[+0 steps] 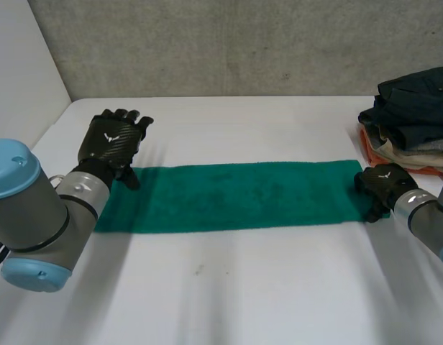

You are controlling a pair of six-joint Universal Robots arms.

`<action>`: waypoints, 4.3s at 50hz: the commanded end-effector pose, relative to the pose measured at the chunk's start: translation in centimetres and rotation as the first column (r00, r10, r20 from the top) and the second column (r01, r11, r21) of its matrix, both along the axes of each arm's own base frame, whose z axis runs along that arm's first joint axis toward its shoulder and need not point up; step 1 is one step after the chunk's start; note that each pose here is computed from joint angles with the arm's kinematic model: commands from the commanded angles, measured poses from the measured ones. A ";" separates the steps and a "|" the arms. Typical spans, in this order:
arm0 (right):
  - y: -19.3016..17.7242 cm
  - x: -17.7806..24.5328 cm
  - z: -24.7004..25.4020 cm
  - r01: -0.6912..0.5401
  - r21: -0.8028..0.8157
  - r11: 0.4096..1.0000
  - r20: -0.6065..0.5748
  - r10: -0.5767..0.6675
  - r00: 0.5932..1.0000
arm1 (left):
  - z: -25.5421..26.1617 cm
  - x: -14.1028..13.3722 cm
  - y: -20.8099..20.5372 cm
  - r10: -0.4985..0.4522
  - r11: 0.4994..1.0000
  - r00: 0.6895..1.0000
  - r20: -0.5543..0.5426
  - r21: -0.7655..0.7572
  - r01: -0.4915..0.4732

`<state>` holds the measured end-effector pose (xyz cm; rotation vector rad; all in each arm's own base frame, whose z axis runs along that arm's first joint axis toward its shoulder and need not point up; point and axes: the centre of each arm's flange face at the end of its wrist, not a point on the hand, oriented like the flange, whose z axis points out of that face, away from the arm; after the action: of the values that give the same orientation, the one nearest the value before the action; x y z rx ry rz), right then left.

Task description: Fold the laundry.

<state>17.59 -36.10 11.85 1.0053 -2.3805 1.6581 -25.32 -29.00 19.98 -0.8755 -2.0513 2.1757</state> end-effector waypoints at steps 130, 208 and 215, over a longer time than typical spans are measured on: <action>11.0 7.3 1.7 -0.224 -0.069 0.972 -0.236 0.203 0.950 | -2.7 -4.8 1.8 0.050 0.997 0.967 0.249 0.046 -0.063; 9.2 14.9 5.4 -0.258 -0.032 0.966 -0.008 0.258 0.966 | -1.6 -8.5 5.9 -0.091 0.946 0.996 -0.001 0.311 0.087; 13.1 15.6 5.7 -0.321 -0.114 0.940 0.002 0.324 0.946 | 4.1 -9.1 4.7 -0.175 0.964 0.979 -0.105 0.183 0.192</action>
<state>32.56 -26.35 17.27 1.3723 -2.2706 1.7829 -34.05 -23.34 19.39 -0.9159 -2.1902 1.7607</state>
